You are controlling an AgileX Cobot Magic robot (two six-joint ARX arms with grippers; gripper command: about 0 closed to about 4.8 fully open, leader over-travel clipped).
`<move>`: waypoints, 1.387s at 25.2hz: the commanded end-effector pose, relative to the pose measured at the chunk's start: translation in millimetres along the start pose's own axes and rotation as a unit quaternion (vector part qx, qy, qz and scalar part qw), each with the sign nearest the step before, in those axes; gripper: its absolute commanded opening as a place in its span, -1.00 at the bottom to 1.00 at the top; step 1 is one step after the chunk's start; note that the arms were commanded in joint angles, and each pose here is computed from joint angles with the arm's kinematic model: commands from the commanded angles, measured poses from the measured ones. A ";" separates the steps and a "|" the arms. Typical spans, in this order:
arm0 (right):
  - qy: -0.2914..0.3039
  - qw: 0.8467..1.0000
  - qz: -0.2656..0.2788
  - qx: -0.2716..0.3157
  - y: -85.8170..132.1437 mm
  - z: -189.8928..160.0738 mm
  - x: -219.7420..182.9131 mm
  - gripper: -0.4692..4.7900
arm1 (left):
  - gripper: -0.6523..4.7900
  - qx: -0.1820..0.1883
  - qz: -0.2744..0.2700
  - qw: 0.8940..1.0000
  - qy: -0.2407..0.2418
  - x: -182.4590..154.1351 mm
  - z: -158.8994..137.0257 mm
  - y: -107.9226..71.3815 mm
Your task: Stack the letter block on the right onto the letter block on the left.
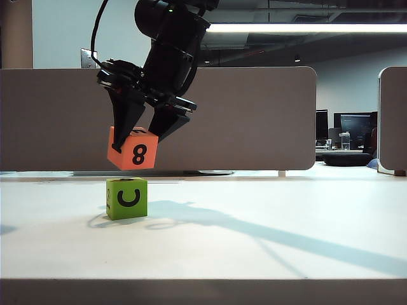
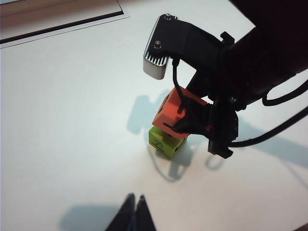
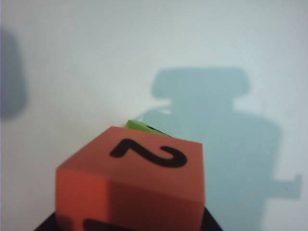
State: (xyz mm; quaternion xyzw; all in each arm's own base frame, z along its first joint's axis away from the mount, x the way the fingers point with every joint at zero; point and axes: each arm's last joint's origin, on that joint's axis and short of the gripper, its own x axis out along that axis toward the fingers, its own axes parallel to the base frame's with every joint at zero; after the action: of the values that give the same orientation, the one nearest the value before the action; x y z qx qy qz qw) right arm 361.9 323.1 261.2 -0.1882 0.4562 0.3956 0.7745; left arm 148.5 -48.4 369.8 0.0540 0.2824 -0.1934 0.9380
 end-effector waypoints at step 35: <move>-0.065 0.997 -0.043 0.030 4.6 -24.1 -205.2 -0.76 | -0.78 0.020 -0.012 0.998 -0.051 -2.2 10.7 -8.6</move>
State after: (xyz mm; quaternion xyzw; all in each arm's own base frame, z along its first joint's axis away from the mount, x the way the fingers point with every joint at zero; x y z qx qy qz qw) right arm 297.8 229.9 416.7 -0.1492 0.4024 0.3842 0.8174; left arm 149.3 -56.4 375.7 0.0606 0.2486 -0.2066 0.9444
